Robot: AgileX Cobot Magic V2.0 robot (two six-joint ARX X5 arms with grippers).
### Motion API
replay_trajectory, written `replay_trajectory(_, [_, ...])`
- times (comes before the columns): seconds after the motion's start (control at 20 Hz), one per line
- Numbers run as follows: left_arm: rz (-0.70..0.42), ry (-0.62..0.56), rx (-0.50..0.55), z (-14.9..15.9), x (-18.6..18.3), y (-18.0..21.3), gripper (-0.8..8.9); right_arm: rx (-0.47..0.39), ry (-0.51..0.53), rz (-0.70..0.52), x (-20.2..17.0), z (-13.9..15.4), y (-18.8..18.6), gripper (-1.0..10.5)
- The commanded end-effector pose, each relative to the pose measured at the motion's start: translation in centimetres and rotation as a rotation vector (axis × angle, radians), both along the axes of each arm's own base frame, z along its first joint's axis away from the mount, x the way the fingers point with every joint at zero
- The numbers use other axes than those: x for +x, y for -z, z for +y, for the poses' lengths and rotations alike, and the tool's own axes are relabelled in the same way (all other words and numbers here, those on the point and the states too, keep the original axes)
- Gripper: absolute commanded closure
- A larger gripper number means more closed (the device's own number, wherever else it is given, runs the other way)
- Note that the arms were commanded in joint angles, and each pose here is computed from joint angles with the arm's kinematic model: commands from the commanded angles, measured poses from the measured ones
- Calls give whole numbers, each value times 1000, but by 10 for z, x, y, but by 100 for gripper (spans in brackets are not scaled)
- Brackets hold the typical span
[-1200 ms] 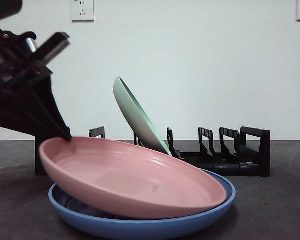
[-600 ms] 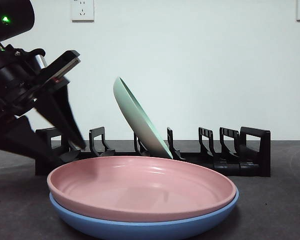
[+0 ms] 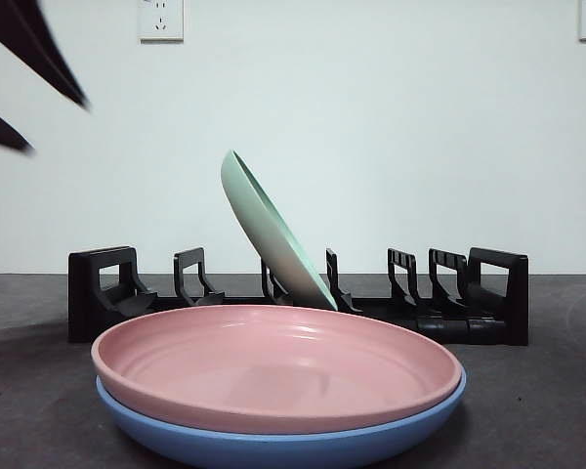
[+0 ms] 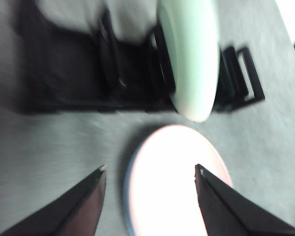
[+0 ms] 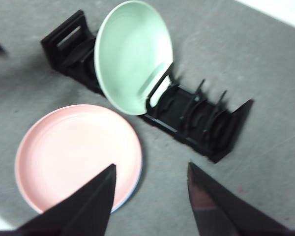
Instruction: Place the plate
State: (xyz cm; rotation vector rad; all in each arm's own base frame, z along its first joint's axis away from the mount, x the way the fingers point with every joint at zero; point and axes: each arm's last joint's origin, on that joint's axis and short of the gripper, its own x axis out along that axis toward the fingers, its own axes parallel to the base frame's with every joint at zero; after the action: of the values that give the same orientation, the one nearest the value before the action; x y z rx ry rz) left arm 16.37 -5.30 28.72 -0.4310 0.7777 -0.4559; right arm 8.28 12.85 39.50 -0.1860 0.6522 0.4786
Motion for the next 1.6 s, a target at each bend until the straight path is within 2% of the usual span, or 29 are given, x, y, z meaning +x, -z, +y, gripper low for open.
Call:
replay_trajectory(0.05, [-36,-24,91,14,-19,-19,534,85,-19,27,10,9,-5,705])
replay_trajectory(0.25, [-63,-70,107,24,-45,-35,534,269,-171,106,50,32,-7,705])
replay_trajectory(0.4, [-53,-69,109,26,-57,-35,534,322,-222,195,92,55,5,705])
replay_trajectory(0.6, [-52,-72,112,28,-63,-35,534,236,-222,253,150,93,30,705])
replay_trajectory(0.75, [-43,-85,96,27,-63,-35,534,219,-238,314,185,116,50,705])
replay_trajectory(1.05, [-29,-102,76,27,-63,-35,534,188,-247,338,226,144,76,705])
replay_trajectory(1.3, [-29,-102,76,27,-63,-36,534,172,-225,368,243,148,99,706])
replay_trajectory(1.35, [-29,-102,76,27,-63,-36,534,170,-222,373,244,148,101,725])
replay_trajectory(1.45, [-30,-102,77,27,-63,-36,534,170,-227,383,245,149,104,902])
replay_trajectory(1.5, [-30,-102,77,27,-63,-36,534,179,-247,390,245,149,103,939])
replay_trajectory(1.6, [-30,-102,77,27,-63,-36,534,203,-275,411,244,150,103,939])
